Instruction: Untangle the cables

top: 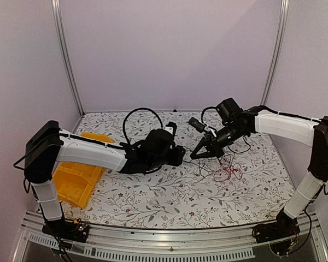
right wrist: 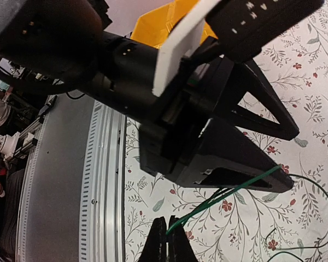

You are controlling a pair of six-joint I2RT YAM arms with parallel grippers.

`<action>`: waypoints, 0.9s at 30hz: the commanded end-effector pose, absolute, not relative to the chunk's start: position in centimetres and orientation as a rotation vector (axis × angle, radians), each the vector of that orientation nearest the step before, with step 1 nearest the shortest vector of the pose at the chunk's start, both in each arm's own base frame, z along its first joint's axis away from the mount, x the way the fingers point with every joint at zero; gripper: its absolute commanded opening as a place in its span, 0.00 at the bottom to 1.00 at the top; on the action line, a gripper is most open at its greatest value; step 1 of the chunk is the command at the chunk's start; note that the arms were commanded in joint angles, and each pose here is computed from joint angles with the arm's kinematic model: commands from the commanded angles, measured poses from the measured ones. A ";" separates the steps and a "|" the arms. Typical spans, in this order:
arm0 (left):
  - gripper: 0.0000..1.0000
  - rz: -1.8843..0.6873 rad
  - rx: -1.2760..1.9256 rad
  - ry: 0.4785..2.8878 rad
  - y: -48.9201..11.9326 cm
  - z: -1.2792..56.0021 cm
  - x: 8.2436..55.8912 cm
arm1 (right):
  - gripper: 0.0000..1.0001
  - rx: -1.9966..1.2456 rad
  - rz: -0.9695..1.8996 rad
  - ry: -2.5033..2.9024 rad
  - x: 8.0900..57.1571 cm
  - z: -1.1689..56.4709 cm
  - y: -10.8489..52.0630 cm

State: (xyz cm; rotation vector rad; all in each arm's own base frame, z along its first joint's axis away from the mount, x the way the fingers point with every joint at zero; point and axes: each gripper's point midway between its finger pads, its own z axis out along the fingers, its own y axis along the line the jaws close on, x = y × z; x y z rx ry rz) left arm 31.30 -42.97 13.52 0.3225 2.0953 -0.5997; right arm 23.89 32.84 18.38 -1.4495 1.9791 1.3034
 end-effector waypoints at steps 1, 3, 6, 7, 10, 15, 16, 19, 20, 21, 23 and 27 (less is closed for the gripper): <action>0.52 -0.397 0.175 2.094 -38.8 12.4 34.0 | 0.00 -1.374 1.363 1.876 24.4 22.1 32.2; 0.52 -0.373 0.174 2.095 -38.3 12.1 34.1 | 0.00 -1.349 1.387 1.877 24.9 22.4 31.8; 0.52 -0.343 0.139 2.116 -36.9 11.0 35.0 | 0.00 -1.357 1.445 1.851 24.5 23.2 31.7; 0.52 -0.328 0.119 2.129 -36.1 10.4 35.5 | 0.00 -1.362 1.459 1.835 24.3 23.7 31.7; 0.52 -0.278 0.045 2.169 -32.8 8.7 37.2 | 0.00 -1.379 1.447 1.785 24.0 25.4 31.6; 0.52 -0.207 -0.032 2.196 -27.2 7.0 39.2 | 0.00 -1.369 1.365 1.697 24.6 29.2 30.4; 0.52 -0.194 -0.029 2.197 -26.5 7.0 39.3 | 0.00 -1.360 1.340 1.683 25.0 29.9 30.0; 0.51 -0.162 -0.010 2.194 -25.3 7.0 39.9 | 0.00 -1.326 1.275 1.636 26.4 32.3 28.7; 0.51 -0.161 -0.006 2.192 -25.0 7.2 40.0 | 0.00 -1.318 1.262 1.628 26.7 32.8 28.5; 0.49 -0.162 0.002 2.188 -24.9 7.4 40.0 | 0.00 -1.311 1.241 1.627 27.0 33.0 28.3; 0.49 -0.211 0.046 2.123 -25.3 9.2 39.8 | 0.00 -1.306 1.205 1.644 27.6 32.7 28.2; 0.49 -0.290 0.105 2.031 -25.6 13.2 39.1 | 0.00 -1.280 1.144 1.701 29.1 31.4 28.3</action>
